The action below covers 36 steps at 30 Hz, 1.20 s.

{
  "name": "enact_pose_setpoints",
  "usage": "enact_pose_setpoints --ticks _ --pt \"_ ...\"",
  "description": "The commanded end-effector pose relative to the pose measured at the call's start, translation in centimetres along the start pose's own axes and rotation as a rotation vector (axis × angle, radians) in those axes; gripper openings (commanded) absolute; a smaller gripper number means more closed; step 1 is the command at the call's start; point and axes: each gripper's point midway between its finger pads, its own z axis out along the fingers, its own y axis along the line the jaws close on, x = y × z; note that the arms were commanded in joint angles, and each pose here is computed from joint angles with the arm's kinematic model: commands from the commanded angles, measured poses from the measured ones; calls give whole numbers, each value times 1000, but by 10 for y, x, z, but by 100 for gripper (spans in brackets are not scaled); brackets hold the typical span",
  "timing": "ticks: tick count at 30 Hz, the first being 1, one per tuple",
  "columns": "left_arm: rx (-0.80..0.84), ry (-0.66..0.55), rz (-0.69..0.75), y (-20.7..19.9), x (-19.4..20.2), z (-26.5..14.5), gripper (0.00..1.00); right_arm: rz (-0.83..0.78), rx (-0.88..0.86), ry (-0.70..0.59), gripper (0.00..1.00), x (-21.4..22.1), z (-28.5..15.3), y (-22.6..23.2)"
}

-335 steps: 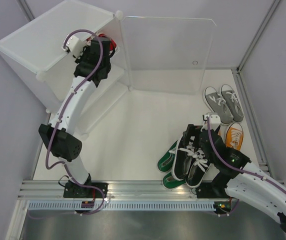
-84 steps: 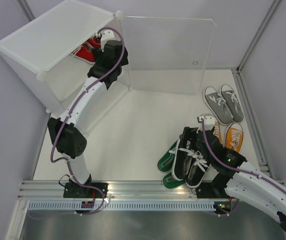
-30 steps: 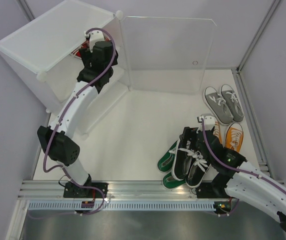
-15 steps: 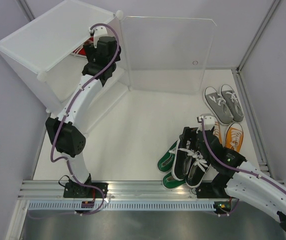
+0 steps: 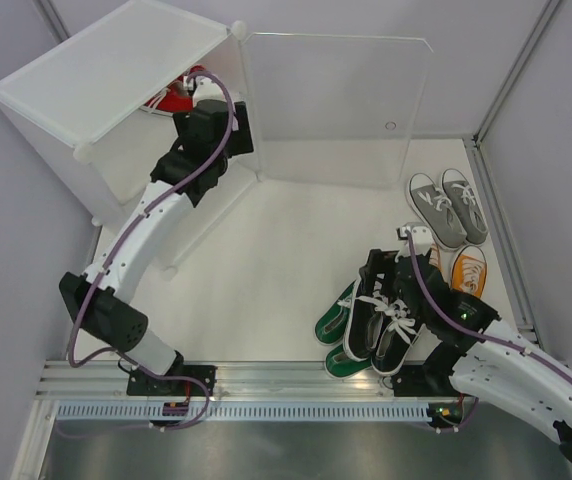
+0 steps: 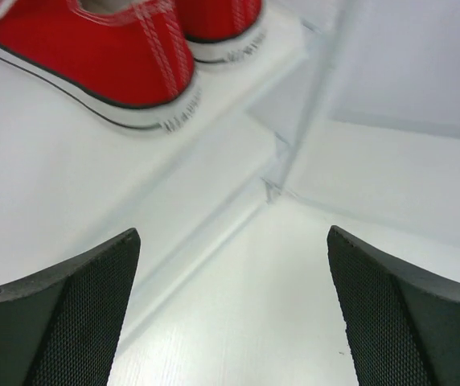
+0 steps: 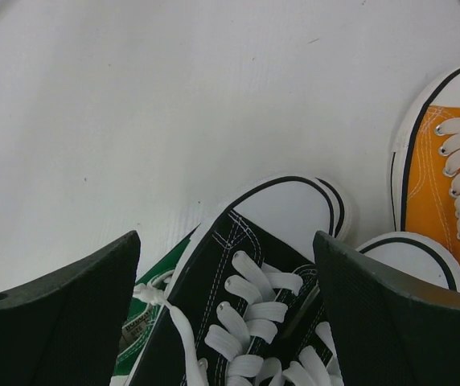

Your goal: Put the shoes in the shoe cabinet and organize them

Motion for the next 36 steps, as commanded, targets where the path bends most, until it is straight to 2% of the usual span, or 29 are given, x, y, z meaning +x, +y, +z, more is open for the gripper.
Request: enact_pose_setpoints --ticks 1,5,9,10,11,14,17,18,21,30,36 --pt "157 -9 -30 -19 -12 -60 100 48 7 -4 91 -22 -14 6" --pt "313 106 -16 -20 18 -108 100 93 109 6 91 -30 -25 -10" --pt "428 207 9 -14 57 -140 100 113 283 51 91 -32 -46 -39" --pt "462 261 26 -15 79 -144 100 118 309 56 91 -33 -50 -43" --pt "488 258 28 -11 82 -154 100 140 344 77 93 -28 -55 -49" --pt "515 324 82 -4 118 -159 100 143 406 134 98 -12 -60 -60" --pt "511 366 133 5 147 -158 100 154 469 216 98 12 -60 -67" --pt "516 383 159 8 158 -158 100 181 482 230 92 18 -60 -68" --pt "530 400 186 8 174 -155 100 216 504 293 87 43 -56 -69" --pt "600 379 208 -3 200 -143 100 324 574 336 72 70 -47 -84" --pt "590 385 222 2 210 -143 100 356 597 355 70 79 -37 -86"
